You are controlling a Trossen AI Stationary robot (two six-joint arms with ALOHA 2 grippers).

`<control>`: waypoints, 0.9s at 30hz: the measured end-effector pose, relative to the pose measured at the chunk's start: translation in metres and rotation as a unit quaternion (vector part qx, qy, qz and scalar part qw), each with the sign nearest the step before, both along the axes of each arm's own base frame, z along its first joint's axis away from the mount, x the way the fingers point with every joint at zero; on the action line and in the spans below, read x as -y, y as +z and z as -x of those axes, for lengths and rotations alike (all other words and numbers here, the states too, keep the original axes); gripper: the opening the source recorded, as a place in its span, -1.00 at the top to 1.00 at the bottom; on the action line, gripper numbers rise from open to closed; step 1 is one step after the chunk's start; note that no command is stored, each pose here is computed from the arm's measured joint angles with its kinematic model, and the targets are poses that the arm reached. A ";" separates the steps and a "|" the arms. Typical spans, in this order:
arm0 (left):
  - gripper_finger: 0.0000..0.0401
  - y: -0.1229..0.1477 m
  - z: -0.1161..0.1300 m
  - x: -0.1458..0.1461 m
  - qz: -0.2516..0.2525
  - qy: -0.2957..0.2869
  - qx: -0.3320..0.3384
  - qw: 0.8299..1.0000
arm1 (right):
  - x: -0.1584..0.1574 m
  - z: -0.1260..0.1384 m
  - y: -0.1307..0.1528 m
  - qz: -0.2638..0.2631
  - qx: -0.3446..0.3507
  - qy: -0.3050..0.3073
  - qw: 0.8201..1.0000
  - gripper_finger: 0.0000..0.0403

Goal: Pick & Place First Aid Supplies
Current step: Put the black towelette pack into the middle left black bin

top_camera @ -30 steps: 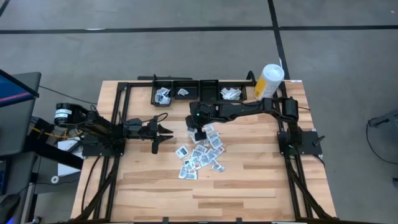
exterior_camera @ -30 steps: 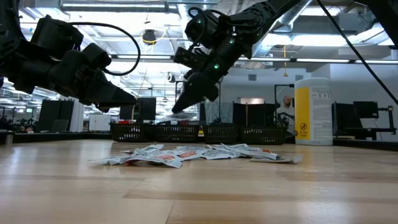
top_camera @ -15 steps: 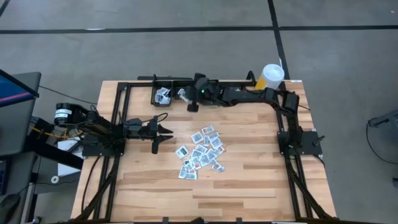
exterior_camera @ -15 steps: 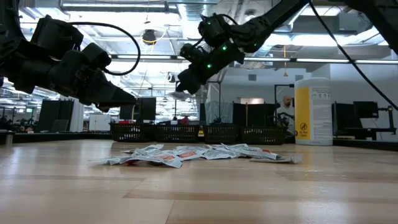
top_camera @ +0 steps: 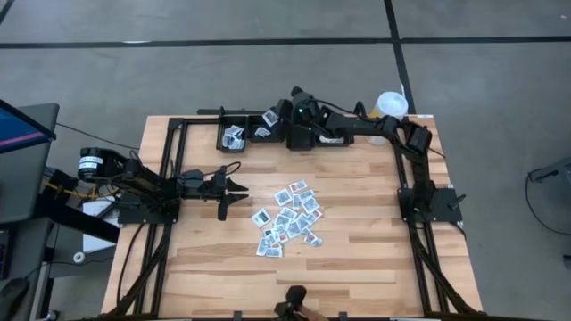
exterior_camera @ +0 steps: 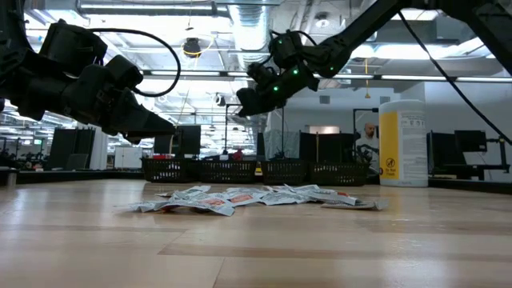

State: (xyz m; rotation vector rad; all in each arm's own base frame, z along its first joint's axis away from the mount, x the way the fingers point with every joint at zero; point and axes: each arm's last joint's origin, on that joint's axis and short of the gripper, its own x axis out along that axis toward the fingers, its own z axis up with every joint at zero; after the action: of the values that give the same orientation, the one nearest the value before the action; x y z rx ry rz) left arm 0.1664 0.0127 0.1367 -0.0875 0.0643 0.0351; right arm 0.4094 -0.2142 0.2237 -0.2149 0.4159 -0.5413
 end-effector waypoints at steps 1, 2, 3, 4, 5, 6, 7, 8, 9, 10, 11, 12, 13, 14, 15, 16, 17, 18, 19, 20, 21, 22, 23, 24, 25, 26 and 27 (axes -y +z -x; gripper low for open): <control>0.48 0.000 0.000 0.000 0.000 0.000 0.000 1.000 | 0.002 0.001 0.000 -0.007 0.005 -0.005 1.000 0.98; 0.48 0.000 0.000 0.000 0.000 0.000 0.000 1.000 | 0.003 0.002 0.000 -0.012 0.010 -0.009 1.000 0.98; 0.48 0.000 0.000 0.000 0.000 0.000 0.000 1.000 | 0.004 0.002 0.001 -0.016 0.018 -0.012 1.000 0.98; 0.48 0.000 0.000 0.000 0.000 0.000 0.000 1.000 | 0.006 0.002 0.002 -0.018 0.026 -0.016 0.999 0.98; 0.48 0.000 0.000 0.000 0.000 0.000 0.000 1.000 | 0.006 0.002 0.003 -0.020 0.034 -0.018 0.999 0.98; 0.48 0.000 0.000 0.000 0.000 0.000 -0.001 1.000 | 0.007 0.002 0.004 -0.021 0.042 -0.019 0.999 0.98; 0.48 0.000 0.000 0.000 0.000 0.000 -0.001 1.000 | 0.007 0.002 0.005 -0.020 0.051 -0.019 0.998 0.98; 0.48 0.000 0.000 0.000 0.000 0.000 0.000 1.000 | 0.007 0.001 0.007 -0.020 0.061 -0.018 0.998 0.98; 0.48 0.000 0.000 0.000 0.000 0.000 0.000 1.000 | 0.007 0.001 0.009 -0.021 0.069 -0.012 0.997 0.98; 0.48 0.000 0.000 0.000 0.000 0.000 -0.001 1.000 | 0.007 0.000 0.009 -0.021 0.074 -0.005 0.997 0.98; 0.48 0.000 0.000 0.000 0.000 0.000 -0.001 1.000 | 0.006 0.000 0.010 -0.021 0.076 0.002 0.997 0.98; 0.48 0.000 0.000 0.000 0.000 0.000 -0.001 1.000 | 0.006 0.000 0.010 -0.021 0.076 0.006 0.997 0.97; 0.48 0.000 0.000 0.000 0.000 0.000 0.000 1.000 | 0.006 0.000 0.010 -0.019 0.074 0.008 0.997 0.97; 0.48 0.000 0.000 0.000 0.000 0.000 -0.001 1.000 | 0.006 0.000 0.009 -0.017 0.070 0.009 0.997 0.97; 0.48 0.000 0.000 0.000 0.000 0.000 0.000 1.000 | 0.006 0.000 0.009 -0.017 0.067 0.009 0.998 0.97; 0.48 0.000 0.000 0.000 0.000 0.000 -0.001 1.000 | 0.006 0.000 0.008 -0.018 0.065 0.009 0.998 0.97; 0.48 0.000 0.000 0.000 0.000 0.000 0.000 1.000 | 0.006 0.000 0.008 -0.020 0.062 0.009 0.998 0.97; 0.48 0.000 0.000 0.000 0.000 0.000 -0.001 1.000 | 0.005 0.000 0.007 -0.020 0.061 0.009 0.998 0.97; 0.48 0.000 0.000 0.000 0.000 0.000 -0.001 1.000 | 0.005 0.000 0.007 -0.020 0.060 0.009 0.998 0.97; 0.48 0.000 0.000 0.000 0.000 0.000 -0.001 1.000 | 0.005 0.000 0.007 -0.019 0.061 0.010 0.998 0.97; 0.48 0.000 0.000 0.000 0.000 0.000 0.000 1.000 | 0.006 0.000 0.008 -0.019 0.061 0.009 0.998 0.97; 0.48 0.000 0.000 0.000 0.000 0.000 0.000 1.000 | 0.006 0.000 0.008 -0.018 0.061 0.009 0.998 0.97; 0.48 0.000 0.000 0.000 0.000 0.000 0.000 1.000 | 0.006 0.000 0.008 -0.018 0.062 0.010 0.998 0.97; 0.48 0.000 0.000 0.000 0.000 0.000 -0.001 1.000 | 0.006 0.000 0.008 -0.018 0.063 0.010 0.998 0.97; 0.48 0.000 0.000 0.000 0.000 0.000 -0.001 1.000 | 0.006 0.000 0.008 -0.017 0.064 0.010 0.998 0.97; 0.48 0.000 0.000 0.000 0.000 0.000 -0.001 1.000 | 0.006 0.000 0.008 -0.017 0.065 0.010 0.998 0.97; 0.48 0.000 0.000 0.000 0.000 0.000 0.000 1.000 | 0.006 0.000 0.008 -0.017 0.064 0.010 0.998 0.97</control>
State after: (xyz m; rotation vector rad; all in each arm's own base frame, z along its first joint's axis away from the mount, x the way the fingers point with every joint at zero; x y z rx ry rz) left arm 0.1664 0.0127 0.1366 -0.0875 0.0653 0.0353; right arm 0.4094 -0.2198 0.2319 -0.1507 0.2970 -0.5255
